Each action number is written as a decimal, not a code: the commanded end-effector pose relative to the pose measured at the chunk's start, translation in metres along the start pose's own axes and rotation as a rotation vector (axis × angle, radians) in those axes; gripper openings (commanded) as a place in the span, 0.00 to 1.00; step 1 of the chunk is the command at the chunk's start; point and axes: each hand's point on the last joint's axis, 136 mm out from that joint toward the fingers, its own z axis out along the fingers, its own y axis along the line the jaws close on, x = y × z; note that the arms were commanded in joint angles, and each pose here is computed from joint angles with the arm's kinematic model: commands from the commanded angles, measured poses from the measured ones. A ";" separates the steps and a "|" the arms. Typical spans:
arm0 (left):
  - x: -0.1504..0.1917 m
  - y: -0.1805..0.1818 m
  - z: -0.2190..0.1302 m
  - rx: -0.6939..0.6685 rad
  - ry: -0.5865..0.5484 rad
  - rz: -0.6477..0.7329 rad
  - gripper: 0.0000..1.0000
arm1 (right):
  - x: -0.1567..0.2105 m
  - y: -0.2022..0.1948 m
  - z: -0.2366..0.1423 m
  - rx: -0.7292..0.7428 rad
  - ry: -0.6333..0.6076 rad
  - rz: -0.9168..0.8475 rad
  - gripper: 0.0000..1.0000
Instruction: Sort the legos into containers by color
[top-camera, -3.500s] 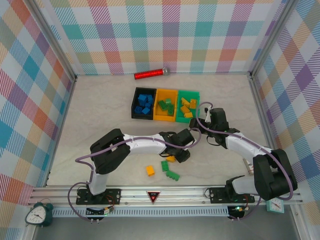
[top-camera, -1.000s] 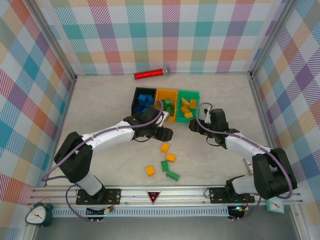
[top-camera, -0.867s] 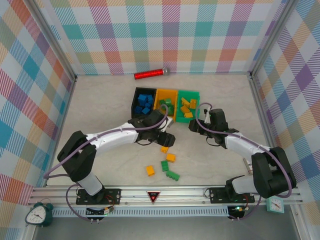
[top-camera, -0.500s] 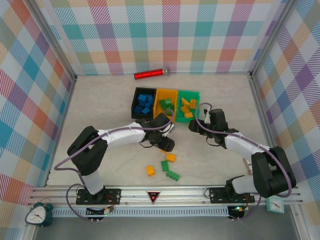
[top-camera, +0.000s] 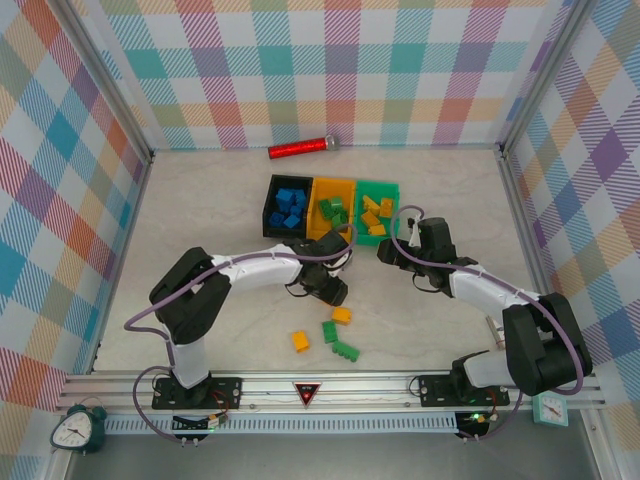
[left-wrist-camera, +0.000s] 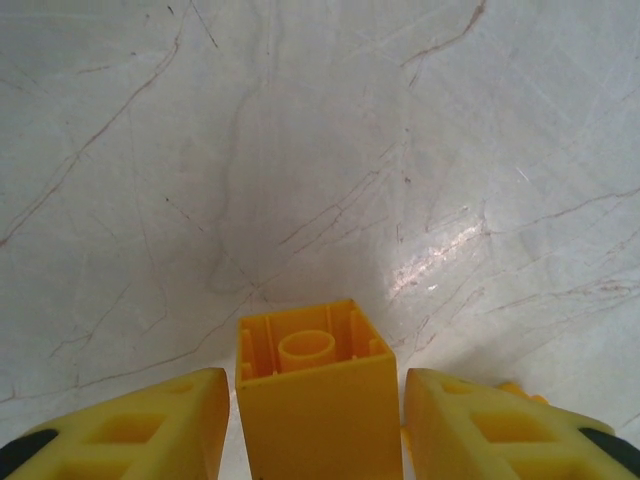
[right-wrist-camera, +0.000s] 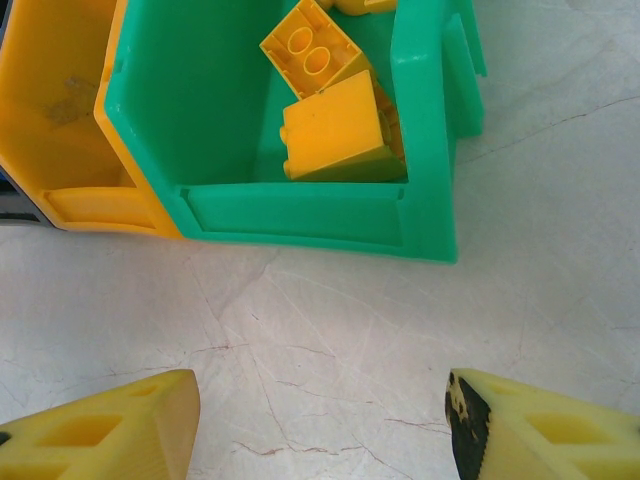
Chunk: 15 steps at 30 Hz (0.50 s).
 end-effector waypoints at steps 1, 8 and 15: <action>0.003 -0.003 0.001 -0.009 0.027 0.021 0.46 | -0.009 0.004 -0.003 -0.013 -0.031 -0.005 0.67; 0.000 -0.002 0.000 -0.018 0.016 0.023 0.39 | -0.009 0.002 -0.004 -0.006 -0.036 -0.007 0.67; -0.016 -0.008 -0.012 -0.006 -0.039 0.007 0.33 | -0.011 0.003 -0.006 -0.003 -0.044 -0.010 0.67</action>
